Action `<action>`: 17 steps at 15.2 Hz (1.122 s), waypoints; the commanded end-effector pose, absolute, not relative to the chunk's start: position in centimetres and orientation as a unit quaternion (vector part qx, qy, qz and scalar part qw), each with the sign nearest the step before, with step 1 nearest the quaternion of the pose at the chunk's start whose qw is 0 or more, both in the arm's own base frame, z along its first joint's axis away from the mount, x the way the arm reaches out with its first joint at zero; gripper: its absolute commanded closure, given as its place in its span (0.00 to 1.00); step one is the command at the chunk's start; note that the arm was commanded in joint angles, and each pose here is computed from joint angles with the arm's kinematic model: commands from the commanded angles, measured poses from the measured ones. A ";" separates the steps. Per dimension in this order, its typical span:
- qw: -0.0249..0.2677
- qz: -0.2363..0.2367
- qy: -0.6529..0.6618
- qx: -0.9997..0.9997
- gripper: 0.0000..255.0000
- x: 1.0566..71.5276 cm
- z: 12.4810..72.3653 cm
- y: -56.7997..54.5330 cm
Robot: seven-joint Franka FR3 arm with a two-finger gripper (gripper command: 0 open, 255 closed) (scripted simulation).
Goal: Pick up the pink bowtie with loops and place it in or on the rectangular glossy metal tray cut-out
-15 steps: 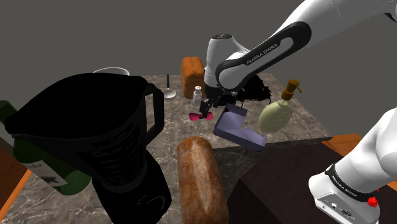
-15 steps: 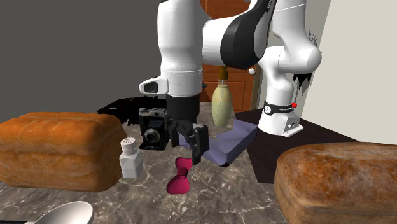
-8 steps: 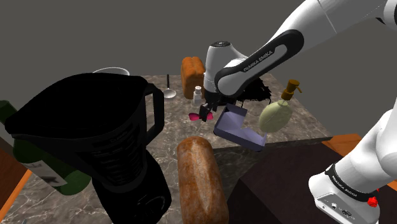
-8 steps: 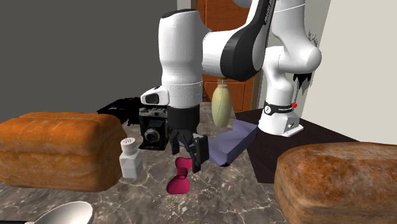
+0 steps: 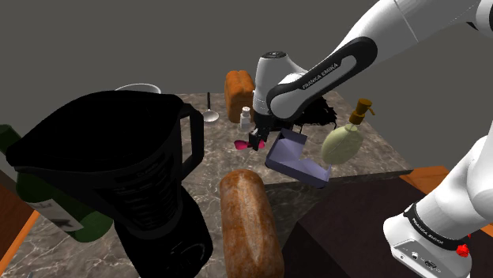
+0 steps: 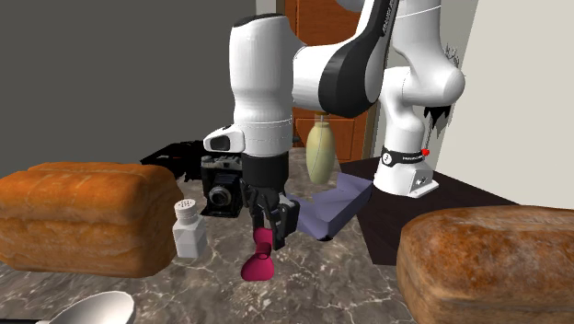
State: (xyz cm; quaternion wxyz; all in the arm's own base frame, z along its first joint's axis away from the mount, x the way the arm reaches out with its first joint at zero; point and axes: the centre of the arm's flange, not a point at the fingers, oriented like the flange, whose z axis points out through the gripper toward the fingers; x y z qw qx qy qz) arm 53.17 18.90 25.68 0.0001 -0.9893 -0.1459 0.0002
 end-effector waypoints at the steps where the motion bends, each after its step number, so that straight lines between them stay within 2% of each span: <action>1: 0.000 0.000 -0.146 -0.989 1.00 53.2 25.7 18.9; 6: 0.000 0.000 -0.146 -0.989 1.00 53.2 25.7 18.9; 17: 0.000 0.000 -0.146 -0.989 1.00 53.2 31.5 18.9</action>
